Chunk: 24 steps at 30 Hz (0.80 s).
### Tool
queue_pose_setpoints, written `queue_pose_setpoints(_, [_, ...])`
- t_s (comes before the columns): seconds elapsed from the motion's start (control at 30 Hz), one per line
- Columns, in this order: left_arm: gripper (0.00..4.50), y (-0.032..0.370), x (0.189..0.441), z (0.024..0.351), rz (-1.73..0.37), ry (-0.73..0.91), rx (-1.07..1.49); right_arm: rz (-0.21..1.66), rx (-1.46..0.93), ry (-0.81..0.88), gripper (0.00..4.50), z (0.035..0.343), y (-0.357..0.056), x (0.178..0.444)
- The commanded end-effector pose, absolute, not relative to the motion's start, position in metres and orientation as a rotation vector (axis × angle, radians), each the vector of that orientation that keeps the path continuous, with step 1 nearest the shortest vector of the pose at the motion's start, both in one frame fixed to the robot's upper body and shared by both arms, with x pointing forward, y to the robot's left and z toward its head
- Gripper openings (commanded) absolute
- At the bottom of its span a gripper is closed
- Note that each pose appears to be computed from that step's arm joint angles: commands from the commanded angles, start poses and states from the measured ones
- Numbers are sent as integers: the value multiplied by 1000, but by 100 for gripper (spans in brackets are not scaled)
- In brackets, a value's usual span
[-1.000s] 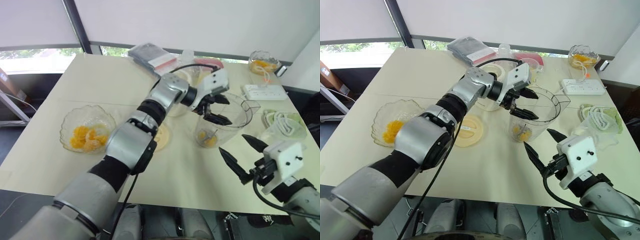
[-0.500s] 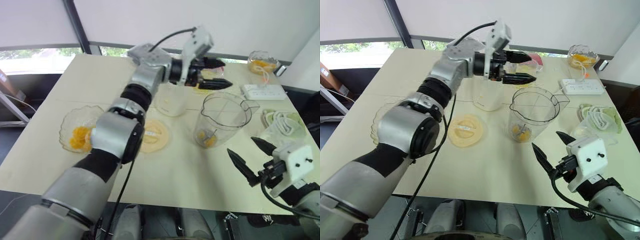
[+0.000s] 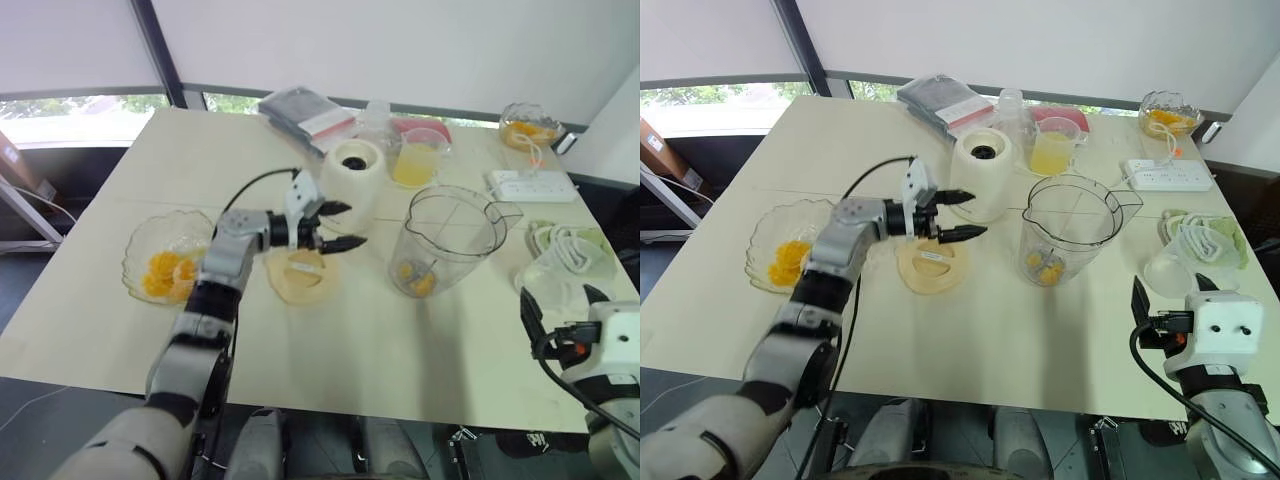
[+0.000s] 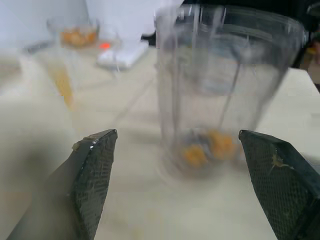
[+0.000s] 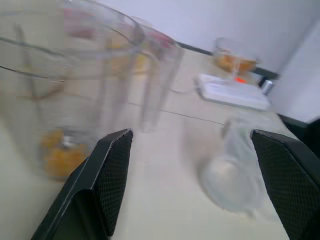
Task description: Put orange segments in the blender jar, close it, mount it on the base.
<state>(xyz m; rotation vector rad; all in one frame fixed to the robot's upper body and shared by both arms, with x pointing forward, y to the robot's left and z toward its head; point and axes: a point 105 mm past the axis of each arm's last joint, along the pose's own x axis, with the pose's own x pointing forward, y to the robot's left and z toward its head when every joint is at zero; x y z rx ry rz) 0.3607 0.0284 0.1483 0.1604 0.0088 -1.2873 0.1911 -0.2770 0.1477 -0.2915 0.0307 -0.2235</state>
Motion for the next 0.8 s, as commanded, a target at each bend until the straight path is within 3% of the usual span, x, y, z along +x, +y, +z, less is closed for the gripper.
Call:
queue_pose_setpoints(0.03, [406,25,339,163,-1331,-71,197,-351,-346,24,391,143,-304,182])
queue_pose_setpoints(0.33, [406,36,314,158,-1357,-34,172,-561,-212,15,391,128,-353,190])
queue_pose_setpoints(0.8, [406,42,312,156,-1254,-20,184,-701,-68,123,391,88,-393,219])
